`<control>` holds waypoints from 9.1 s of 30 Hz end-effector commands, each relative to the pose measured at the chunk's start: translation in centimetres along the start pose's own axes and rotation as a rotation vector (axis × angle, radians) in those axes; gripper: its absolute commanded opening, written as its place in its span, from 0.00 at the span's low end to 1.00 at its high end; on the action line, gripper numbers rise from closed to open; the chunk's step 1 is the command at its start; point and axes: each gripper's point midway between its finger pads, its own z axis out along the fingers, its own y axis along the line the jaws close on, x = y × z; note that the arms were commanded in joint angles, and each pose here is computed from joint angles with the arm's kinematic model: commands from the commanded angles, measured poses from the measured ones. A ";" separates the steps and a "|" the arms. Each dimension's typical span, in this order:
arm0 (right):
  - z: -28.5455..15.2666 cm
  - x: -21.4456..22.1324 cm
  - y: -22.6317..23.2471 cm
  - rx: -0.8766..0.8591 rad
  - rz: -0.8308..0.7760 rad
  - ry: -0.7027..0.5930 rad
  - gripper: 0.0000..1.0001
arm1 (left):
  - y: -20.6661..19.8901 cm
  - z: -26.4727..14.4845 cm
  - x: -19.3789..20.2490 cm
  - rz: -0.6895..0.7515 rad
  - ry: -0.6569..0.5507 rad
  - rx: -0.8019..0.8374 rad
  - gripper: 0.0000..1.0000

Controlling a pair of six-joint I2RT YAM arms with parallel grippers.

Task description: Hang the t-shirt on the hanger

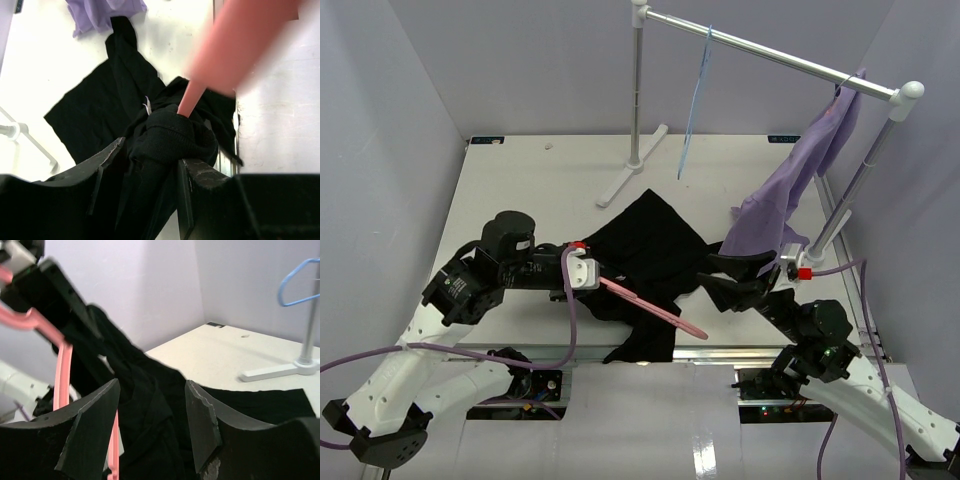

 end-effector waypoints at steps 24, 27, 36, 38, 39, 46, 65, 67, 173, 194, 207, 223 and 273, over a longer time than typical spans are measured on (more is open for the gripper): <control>4.0 8.8 2.7 -0.125 0.224 0.458 0.49 | -6.1 -1.3 -3.4 0.249 -0.324 0.178 0.00; 3.8 9.5 3.1 -0.152 0.244 0.472 0.48 | -6.6 -1.4 -3.7 0.268 -0.349 0.199 0.00; 3.3 8.9 4.0 -0.189 0.252 0.442 0.47 | -8.0 -1.7 -3.6 0.303 -0.387 0.241 0.00; 3.1 8.8 4.1 -0.193 0.250 0.441 0.47 | -8.3 -1.7 -3.6 0.307 -0.398 0.258 0.00; 3.0 8.9 4.1 -0.196 0.249 0.445 0.47 | -8.5 -1.7 -3.6 0.309 -0.401 0.266 0.00; 2.7 9.7 4.1 -0.194 0.240 0.486 0.46 | -8.7 -1.6 -3.2 0.305 -0.390 0.272 0.00; 5.4 13.1 5.1 -0.160 0.224 0.605 0.44 | -9.2 -2.1 -3.2 0.344 -0.418 0.244 0.00; 5.9 12.8 5.6 -0.176 0.222 0.594 0.44 | -9.1 -2.0 -3.0 0.339 -0.415 0.243 0.00; 2.9 12.2 -3.2 0.479 -0.071 0.493 0.08 | -7.1 -2.4 -3.9 0.385 -0.407 0.113 0.00; -2.8 9.5 -6.7 0.662 0.001 0.377 0.08 | 2.4 -4.5 -3.5 0.184 -0.260 -0.400 0.00; -3.7 8.9 -6.6 0.648 0.043 0.355 0.08 | 5.4 -7.2 -3.0 0.151 -0.242 -0.640 0.00; -1.2 4.2 -4.5 0.537 0.057 0.271 0.08 | 4.7 -5.1 -1.4 0.132 -0.176 -0.541 0.00; 6.9 1.0 12.7 -0.459 -0.247 0.494 0.71 | 0.0 3.2 0.4 -0.223 -0.153 -0.038 0.00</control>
